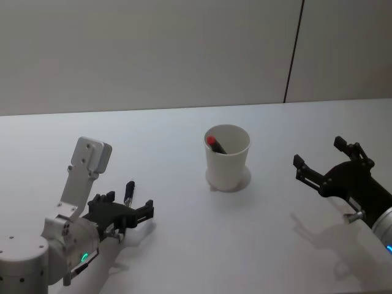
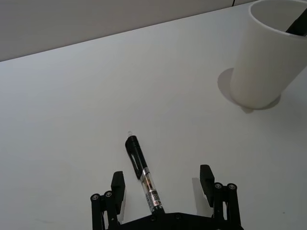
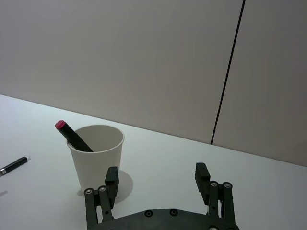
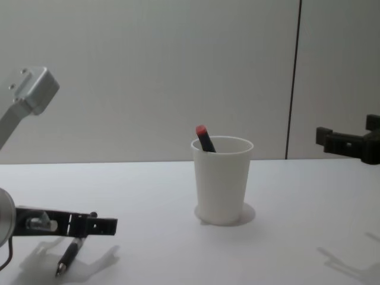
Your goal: Place the pen into the pen holder.
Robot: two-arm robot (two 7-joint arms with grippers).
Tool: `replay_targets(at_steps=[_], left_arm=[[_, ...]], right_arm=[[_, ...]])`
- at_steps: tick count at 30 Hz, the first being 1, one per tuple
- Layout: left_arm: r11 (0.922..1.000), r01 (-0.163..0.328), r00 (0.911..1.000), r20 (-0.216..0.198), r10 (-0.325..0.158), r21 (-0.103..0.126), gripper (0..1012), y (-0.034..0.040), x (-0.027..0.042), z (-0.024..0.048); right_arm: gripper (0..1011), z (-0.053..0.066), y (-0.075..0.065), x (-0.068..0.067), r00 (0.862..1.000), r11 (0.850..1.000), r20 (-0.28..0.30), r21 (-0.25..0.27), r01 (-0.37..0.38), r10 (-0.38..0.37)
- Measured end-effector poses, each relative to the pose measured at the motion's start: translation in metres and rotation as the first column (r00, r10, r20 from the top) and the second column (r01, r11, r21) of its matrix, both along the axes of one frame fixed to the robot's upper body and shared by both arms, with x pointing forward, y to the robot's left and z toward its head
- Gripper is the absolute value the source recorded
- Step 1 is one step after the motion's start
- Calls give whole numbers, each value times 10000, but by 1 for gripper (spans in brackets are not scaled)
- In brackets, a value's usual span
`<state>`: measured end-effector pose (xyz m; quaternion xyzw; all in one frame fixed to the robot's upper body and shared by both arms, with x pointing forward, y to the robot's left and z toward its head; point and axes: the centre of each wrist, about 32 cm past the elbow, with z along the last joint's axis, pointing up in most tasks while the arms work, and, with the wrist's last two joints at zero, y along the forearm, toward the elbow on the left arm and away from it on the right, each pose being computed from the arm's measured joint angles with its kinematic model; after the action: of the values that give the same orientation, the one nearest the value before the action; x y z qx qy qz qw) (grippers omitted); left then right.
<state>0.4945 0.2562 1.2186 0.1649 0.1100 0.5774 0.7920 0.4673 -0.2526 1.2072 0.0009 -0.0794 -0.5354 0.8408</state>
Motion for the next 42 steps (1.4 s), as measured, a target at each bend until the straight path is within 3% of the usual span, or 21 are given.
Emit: replay_targets(at_steps=[21, 30, 42], left_arm=[[9994, -323, 9985, -447, 326, 87, 992, -1, 45, -8], [9992, -388, 9975, -592, 394, 112, 783, -1, 54, -8], [9990, -425, 9965, -714, 436, 158, 381, -7, 58, -10]], right_arm=[[1001, 0, 0, 0, 10000, 10000, -1, 0, 0, 0], [1001, 0, 0, 0, 10000, 10000, -1, 0, -1, 1], [1001, 0, 0, 0, 10000, 10000, -1, 0, 0, 0]])
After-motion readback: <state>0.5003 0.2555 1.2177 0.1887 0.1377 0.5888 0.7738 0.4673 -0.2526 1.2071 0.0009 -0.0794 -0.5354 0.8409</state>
